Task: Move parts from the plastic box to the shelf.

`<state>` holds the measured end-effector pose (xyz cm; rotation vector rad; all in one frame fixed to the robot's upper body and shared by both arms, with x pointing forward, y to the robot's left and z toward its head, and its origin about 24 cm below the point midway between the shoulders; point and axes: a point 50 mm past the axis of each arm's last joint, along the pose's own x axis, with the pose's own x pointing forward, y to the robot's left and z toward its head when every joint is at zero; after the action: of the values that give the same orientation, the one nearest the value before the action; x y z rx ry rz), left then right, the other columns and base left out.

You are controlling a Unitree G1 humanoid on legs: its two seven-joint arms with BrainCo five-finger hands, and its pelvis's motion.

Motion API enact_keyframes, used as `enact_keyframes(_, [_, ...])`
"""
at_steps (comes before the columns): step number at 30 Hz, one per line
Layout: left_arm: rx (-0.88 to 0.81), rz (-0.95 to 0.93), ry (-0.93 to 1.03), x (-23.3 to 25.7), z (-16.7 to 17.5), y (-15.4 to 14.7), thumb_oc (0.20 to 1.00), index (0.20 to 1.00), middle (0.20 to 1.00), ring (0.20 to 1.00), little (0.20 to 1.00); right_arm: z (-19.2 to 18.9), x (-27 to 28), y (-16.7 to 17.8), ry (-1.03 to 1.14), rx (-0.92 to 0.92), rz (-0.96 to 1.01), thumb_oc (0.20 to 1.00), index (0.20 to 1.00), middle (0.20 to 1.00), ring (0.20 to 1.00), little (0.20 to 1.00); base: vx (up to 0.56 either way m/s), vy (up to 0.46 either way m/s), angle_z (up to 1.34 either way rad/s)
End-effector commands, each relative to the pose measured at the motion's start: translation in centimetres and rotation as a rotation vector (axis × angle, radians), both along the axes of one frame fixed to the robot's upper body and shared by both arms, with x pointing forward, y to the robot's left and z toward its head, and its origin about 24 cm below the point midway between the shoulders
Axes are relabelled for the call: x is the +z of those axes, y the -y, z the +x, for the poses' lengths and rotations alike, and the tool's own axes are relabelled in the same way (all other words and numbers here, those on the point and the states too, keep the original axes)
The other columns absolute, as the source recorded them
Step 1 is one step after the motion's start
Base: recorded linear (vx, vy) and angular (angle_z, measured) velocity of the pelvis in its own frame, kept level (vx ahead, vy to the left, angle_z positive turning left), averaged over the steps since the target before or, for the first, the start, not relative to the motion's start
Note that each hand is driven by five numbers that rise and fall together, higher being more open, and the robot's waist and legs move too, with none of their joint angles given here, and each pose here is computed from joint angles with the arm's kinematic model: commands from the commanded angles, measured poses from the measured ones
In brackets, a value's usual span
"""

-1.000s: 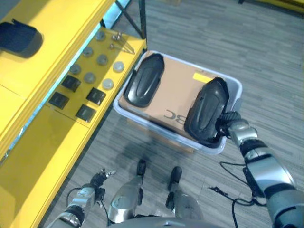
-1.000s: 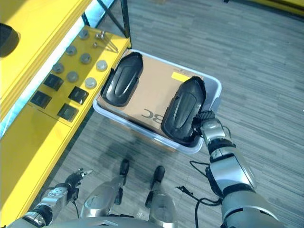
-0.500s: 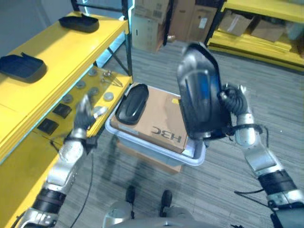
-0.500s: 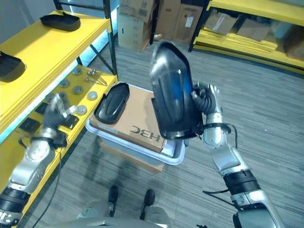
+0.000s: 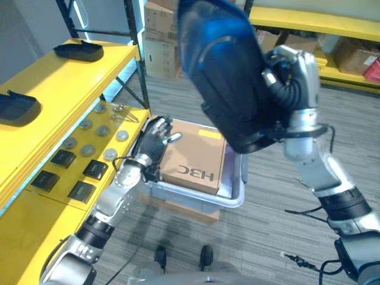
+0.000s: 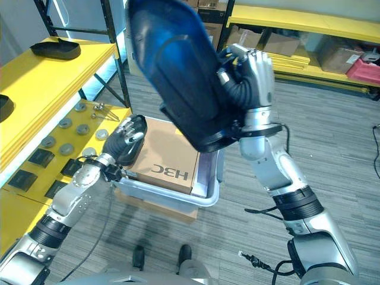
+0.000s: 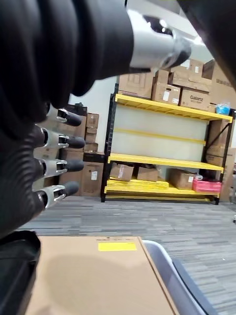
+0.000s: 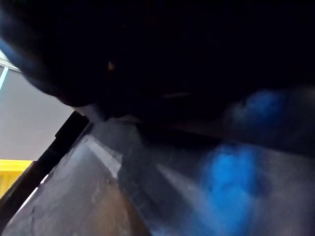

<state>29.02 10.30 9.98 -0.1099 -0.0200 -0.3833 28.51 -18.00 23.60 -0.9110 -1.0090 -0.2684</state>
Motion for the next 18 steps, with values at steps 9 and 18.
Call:
enact_keyframes(9, [-0.119, -0.141, 0.086, 3.2, 1.5, 3.0, 1.000, 1.000, 1.000, 1.000, 1.000, 1.2, 0.7, -3.3, 0.064, 0.080, 0.038, 0.200, 0.200, 0.200, 0.200, 0.200, 0.00, 0.006, -0.01])
enact_keyframes(18, [-0.271, -0.291, 0.082, 4.3, 0.5, 4.5, 1.000, 1.000, 1.000, 1.000, 1.000, 2.2, -1.9, -4.3, -0.045, 0.103, 0.080, 0.200, 0.200, 0.200, 0.200, 0.200, 0.00, 0.000, 0.00])
